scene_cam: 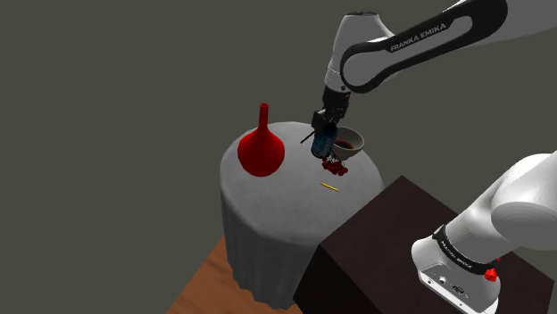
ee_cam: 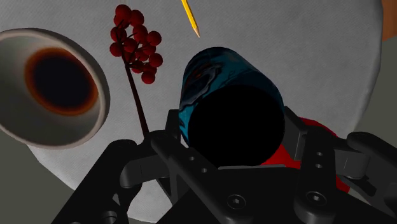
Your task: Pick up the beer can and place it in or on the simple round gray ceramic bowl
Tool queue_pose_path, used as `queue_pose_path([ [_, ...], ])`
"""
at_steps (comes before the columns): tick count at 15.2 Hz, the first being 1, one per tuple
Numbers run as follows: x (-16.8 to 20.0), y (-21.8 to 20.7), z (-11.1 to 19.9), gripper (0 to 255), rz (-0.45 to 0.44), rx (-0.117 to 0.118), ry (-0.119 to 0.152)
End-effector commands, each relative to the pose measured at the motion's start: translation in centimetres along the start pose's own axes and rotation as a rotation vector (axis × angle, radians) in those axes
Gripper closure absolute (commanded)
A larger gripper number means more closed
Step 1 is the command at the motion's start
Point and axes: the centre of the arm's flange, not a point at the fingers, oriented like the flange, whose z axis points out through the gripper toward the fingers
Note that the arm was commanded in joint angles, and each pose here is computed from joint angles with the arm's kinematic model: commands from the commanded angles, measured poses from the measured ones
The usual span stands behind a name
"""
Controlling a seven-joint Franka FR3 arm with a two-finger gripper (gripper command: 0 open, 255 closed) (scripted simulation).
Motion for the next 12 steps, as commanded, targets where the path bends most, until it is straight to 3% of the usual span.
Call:
queue_pose_path([
  [1, 0.1, 0.0, -1.0, 255, 0.000, 0.000, 0.000],
  [3, 0.1, 0.0, -1.7, 255, 0.000, 0.000, 0.000],
  [12, 1.3, 11.7, -3.4, 255, 0.000, 0.000, 0.000],
])
